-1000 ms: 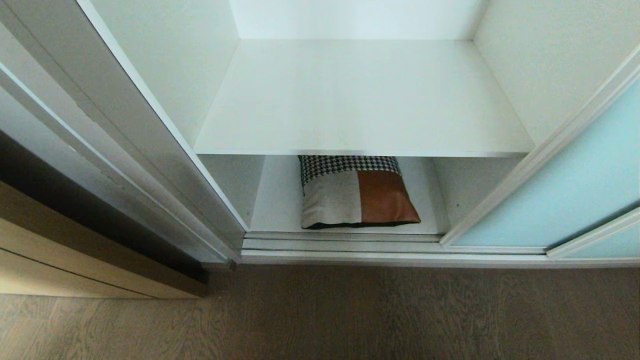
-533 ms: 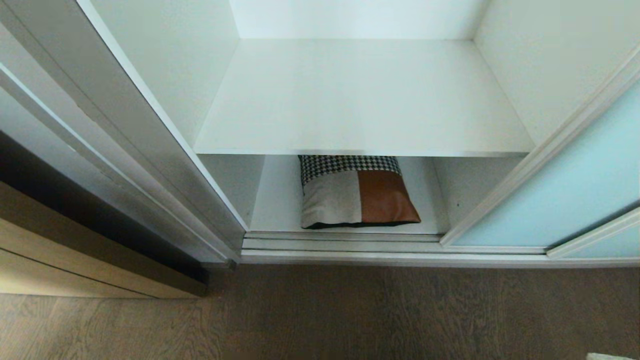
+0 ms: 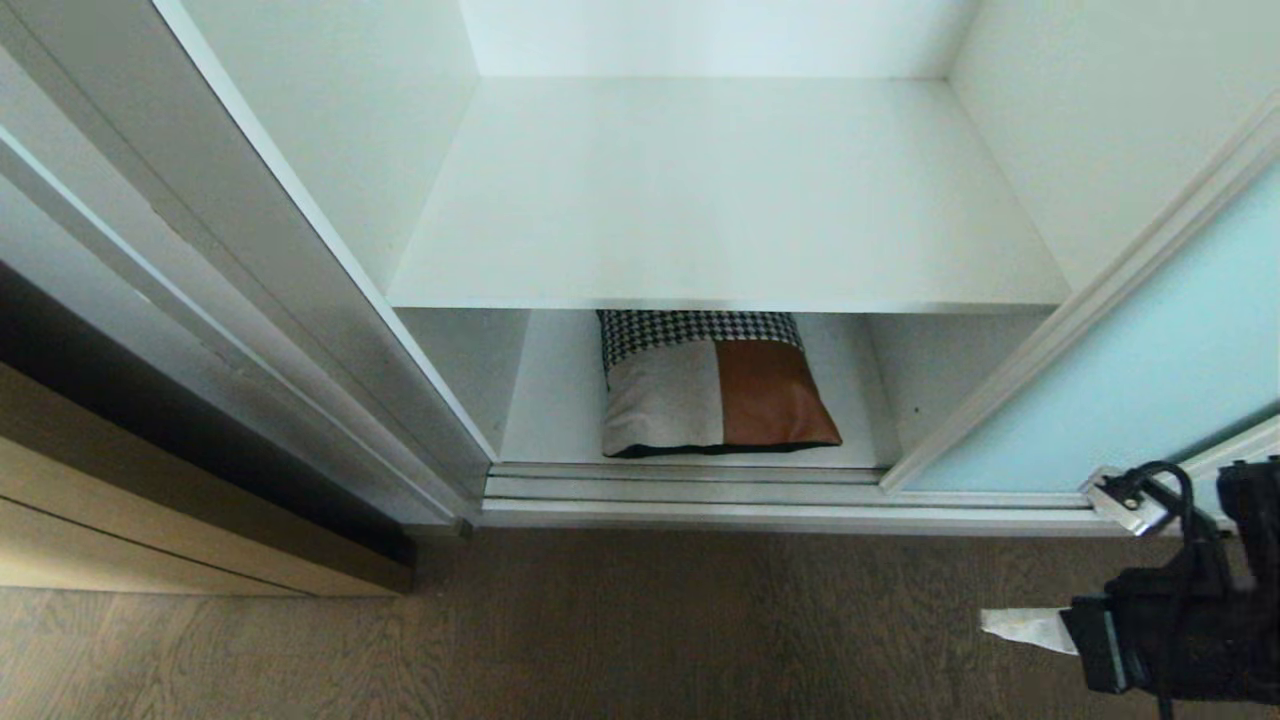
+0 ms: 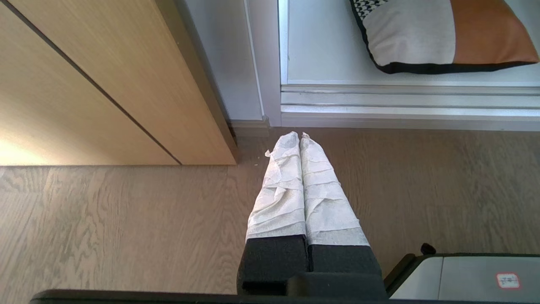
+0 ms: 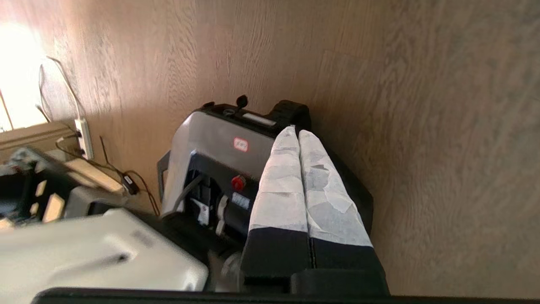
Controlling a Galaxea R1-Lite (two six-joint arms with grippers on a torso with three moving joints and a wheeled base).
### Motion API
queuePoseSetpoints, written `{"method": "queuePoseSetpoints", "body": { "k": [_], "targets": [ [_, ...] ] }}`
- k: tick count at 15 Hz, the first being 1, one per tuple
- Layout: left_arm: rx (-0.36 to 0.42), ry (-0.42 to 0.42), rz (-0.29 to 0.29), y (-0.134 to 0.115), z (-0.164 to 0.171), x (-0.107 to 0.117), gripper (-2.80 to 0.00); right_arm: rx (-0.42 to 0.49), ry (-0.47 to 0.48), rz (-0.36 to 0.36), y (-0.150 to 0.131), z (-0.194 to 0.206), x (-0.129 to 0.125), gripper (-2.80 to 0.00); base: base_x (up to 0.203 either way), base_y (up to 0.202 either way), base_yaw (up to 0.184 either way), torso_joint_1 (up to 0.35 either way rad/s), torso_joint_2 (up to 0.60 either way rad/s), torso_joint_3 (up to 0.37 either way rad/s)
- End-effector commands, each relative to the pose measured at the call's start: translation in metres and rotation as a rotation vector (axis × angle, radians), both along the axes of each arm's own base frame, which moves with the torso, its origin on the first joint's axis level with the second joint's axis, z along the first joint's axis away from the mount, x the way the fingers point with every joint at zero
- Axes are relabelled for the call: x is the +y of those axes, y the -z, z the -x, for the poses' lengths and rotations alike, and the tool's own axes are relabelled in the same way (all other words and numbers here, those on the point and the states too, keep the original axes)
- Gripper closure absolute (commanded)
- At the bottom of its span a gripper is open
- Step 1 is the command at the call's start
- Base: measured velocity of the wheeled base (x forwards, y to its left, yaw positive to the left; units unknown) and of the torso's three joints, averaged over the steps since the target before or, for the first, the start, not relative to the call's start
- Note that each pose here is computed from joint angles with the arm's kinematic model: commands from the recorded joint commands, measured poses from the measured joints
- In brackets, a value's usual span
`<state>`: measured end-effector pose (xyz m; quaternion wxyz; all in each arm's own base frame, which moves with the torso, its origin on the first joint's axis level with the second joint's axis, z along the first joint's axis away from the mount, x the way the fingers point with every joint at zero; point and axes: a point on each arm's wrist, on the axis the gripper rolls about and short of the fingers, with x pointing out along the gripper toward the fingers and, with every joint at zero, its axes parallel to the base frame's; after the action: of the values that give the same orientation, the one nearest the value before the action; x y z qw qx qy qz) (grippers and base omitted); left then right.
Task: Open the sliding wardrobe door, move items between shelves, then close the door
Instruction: Place the pillow on the higher shelf
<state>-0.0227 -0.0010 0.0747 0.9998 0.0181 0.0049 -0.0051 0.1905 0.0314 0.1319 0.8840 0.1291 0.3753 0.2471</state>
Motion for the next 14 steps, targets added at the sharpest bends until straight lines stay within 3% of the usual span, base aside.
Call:
{"method": "queuePoseSetpoints", "body": {
  "k": [1, 5, 8, 14],
  "targets": [
    [0.003, 0.001, 0.0, 0.0, 0.0, 0.0, 0.0, 0.076, 0.0, 0.02, 0.042, -0.036, 0.006, 0.0, 0.0, 0.0, 0.0, 0.0, 0.0, 0.0],
    [0.003, 0.001, 0.0, 0.0, 0.0, 0.0, 0.0, 0.024, 0.019, 0.054, 0.09, -0.07, 0.015, 0.0, 0.0, 0.0, 0.0, 0.0, 0.0, 0.0],
    [0.003, 0.001, 0.0, 0.0, 0.0, 0.0, 0.0, -0.071, 0.042, 0.073, 0.118, -0.091, 0.023, 0.0, 0.0, 0.0, 0.0, 0.0, 0.0, 0.0],
    [0.003, 0.001, 0.0, 0.0, 0.0, 0.0, 0.0, -0.143, 0.071, 0.073, 0.12, -0.09, 0.034, 0.0, 0.0, 0.0, 0.0, 0.0, 0.0, 0.0]
  ]
}}
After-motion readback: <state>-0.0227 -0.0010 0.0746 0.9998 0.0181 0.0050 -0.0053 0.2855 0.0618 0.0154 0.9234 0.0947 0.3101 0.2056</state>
